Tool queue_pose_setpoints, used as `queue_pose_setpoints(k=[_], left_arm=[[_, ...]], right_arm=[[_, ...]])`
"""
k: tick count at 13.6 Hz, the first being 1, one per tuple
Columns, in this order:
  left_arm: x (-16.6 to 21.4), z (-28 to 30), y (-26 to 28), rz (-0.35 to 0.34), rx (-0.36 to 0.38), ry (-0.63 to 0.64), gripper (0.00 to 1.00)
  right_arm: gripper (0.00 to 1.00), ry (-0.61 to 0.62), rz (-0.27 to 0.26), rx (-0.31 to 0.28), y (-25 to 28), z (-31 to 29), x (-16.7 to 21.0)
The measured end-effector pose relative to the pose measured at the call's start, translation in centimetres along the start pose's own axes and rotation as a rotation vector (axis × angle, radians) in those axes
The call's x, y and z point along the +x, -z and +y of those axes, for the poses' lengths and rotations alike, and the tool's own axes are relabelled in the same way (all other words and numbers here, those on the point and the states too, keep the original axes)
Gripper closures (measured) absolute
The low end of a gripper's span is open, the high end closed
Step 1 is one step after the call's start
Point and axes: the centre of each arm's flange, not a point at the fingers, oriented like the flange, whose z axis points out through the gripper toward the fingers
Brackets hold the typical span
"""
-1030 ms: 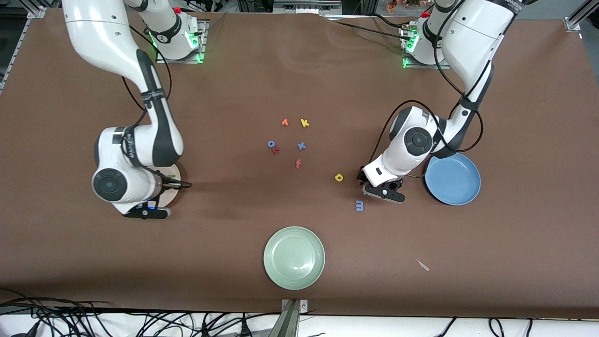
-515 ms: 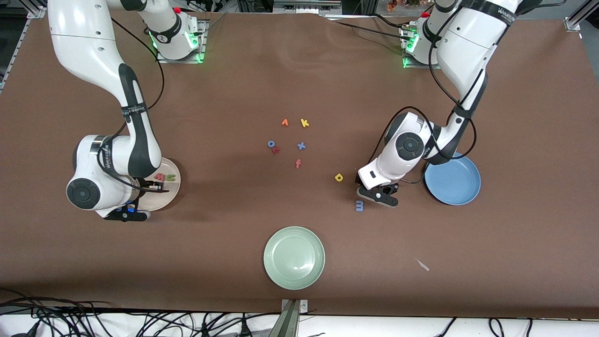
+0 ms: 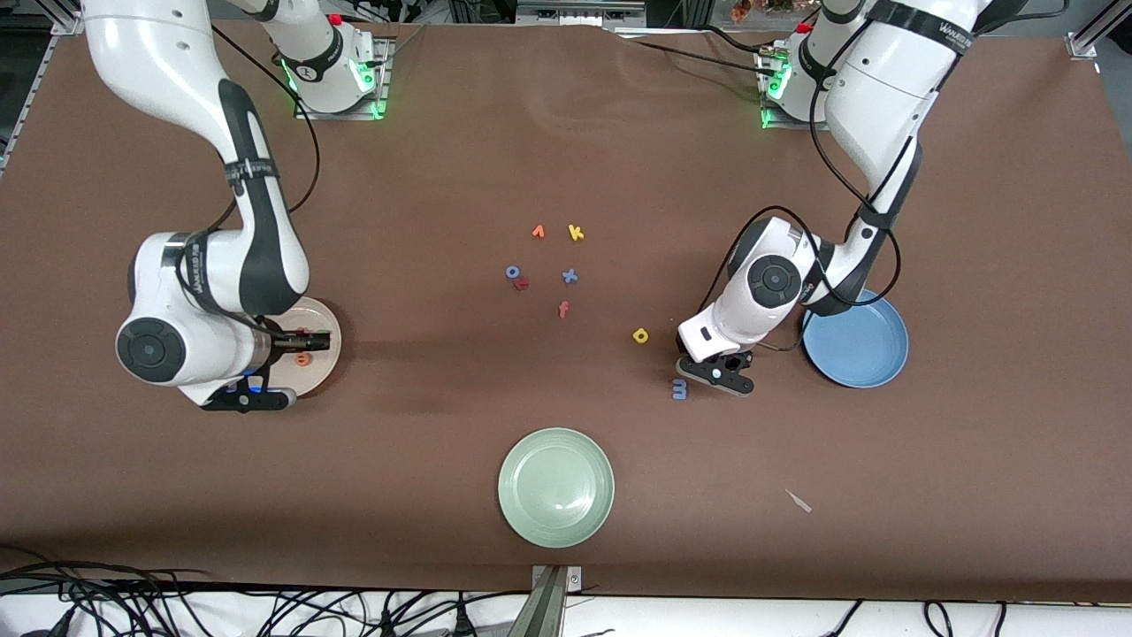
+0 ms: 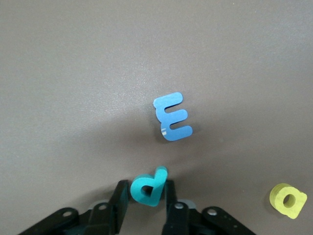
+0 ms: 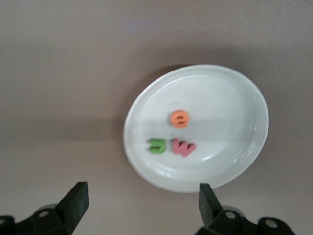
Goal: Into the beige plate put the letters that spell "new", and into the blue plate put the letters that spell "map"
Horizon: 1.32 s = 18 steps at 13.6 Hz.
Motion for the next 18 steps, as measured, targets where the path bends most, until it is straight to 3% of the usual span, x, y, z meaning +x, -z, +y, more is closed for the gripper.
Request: queue_pose_setpoints(k=[1, 2, 5, 10, 14, 18], left_arm=[[0.0, 0.0, 0.0, 0.0, 0.0, 0.0, 0.64], [0.0, 0.0, 0.0, 0.001, 0.0, 0.0, 0.71], [0.2, 0.0, 0.2, 0.004, 0.0, 0.0, 0.72], [0.6, -4.7, 4.0, 0.03, 0.025, 0.061, 0.72], [-4.5, -13.3, 9.6, -0.028, 0.071, 0.065, 0.72], [-11.0, -18.6, 10.2, -0.097, 0.078, 0.003, 0.72]], right_arm=[[0.0, 0.01, -0.003, 0.003, 1.0, -0.6, -0.6], [0.0, 0.018, -0.008, 0.005, 1.9, -1.0, -1.2], [0.0, 0.026, -0.017, 0.017, 4.4, -1.2, -2.8], [0.0, 0.062, 0.061, 0.067, 10.4, -1.8, -5.7], [0.0, 0.07, 0.1, 0.075, 15.1, 0.6, -9.9], [0.0, 0.049, 0.135, 0.092, 20.2, 3.6, -15.1]])
